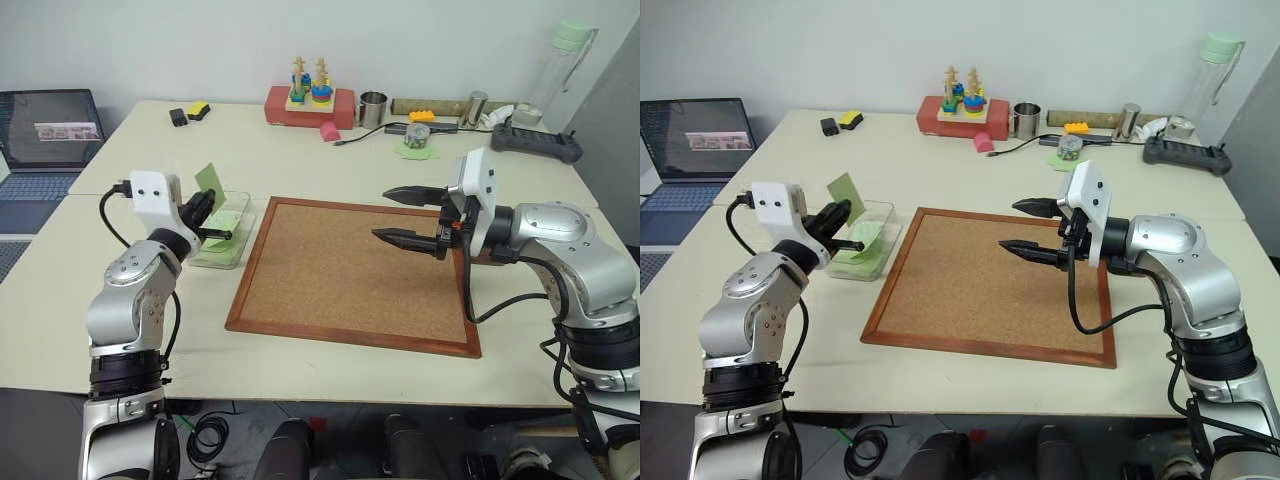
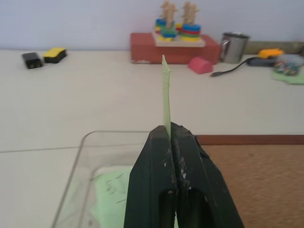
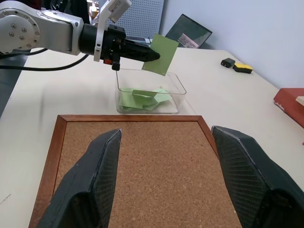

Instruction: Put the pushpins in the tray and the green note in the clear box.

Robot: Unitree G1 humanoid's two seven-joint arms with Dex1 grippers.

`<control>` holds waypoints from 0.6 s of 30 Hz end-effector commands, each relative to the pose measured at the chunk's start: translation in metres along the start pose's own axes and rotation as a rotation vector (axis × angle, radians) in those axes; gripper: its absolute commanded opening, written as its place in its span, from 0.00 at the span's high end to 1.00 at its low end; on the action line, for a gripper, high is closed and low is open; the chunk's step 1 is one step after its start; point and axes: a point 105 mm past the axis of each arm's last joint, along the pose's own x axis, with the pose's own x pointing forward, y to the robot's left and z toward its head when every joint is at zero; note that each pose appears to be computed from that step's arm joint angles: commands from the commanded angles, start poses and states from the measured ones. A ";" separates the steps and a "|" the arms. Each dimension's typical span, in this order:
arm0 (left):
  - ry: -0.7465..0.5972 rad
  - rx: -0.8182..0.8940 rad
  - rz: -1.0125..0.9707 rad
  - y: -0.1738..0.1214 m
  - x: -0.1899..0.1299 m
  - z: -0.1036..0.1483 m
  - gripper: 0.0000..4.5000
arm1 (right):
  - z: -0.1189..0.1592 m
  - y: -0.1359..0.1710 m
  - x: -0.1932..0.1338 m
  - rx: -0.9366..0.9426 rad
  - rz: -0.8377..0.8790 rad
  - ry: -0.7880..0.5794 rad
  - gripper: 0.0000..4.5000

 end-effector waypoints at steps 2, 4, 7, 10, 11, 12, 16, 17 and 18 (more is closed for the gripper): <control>-0.012 0.056 0.040 0.007 0.000 0.006 0.88 | 0.007 0.002 -0.002 -0.040 0.014 -0.010 0.28; -0.015 0.053 0.040 0.007 0.000 0.007 0.79 | 0.006 0.002 -0.003 -0.038 0.011 -0.007 0.28; -0.029 0.035 0.042 0.007 0.001 0.009 0.70 | 0.005 0.002 -0.004 -0.036 0.008 -0.004 0.28; -0.037 0.040 0.045 0.008 0.000 0.011 0.57 | 0.004 0.001 -0.005 -0.034 0.002 -0.001 0.28; -0.041 0.043 0.046 0.008 -0.001 0.013 0.53 | 0.004 0.001 -0.005 -0.034 0.000 -0.001 0.28; -0.048 0.053 0.049 0.009 -0.002 0.015 0.50 | 0.004 0.000 -0.005 -0.034 -0.002 -0.001 0.28; -0.078 0.137 -0.020 0.003 -0.012 0.037 0.36 | 0.001 -0.003 -0.011 -0.036 -0.023 0.014 0.28; -0.078 0.152 -0.045 0.000 -0.014 0.040 0.32 | 0.000 -0.004 -0.013 -0.037 -0.028 0.019 0.28; -0.055 0.198 -0.107 -0.002 -0.021 0.042 0.29 | -0.003 -0.006 -0.020 -0.037 -0.041 0.039 0.28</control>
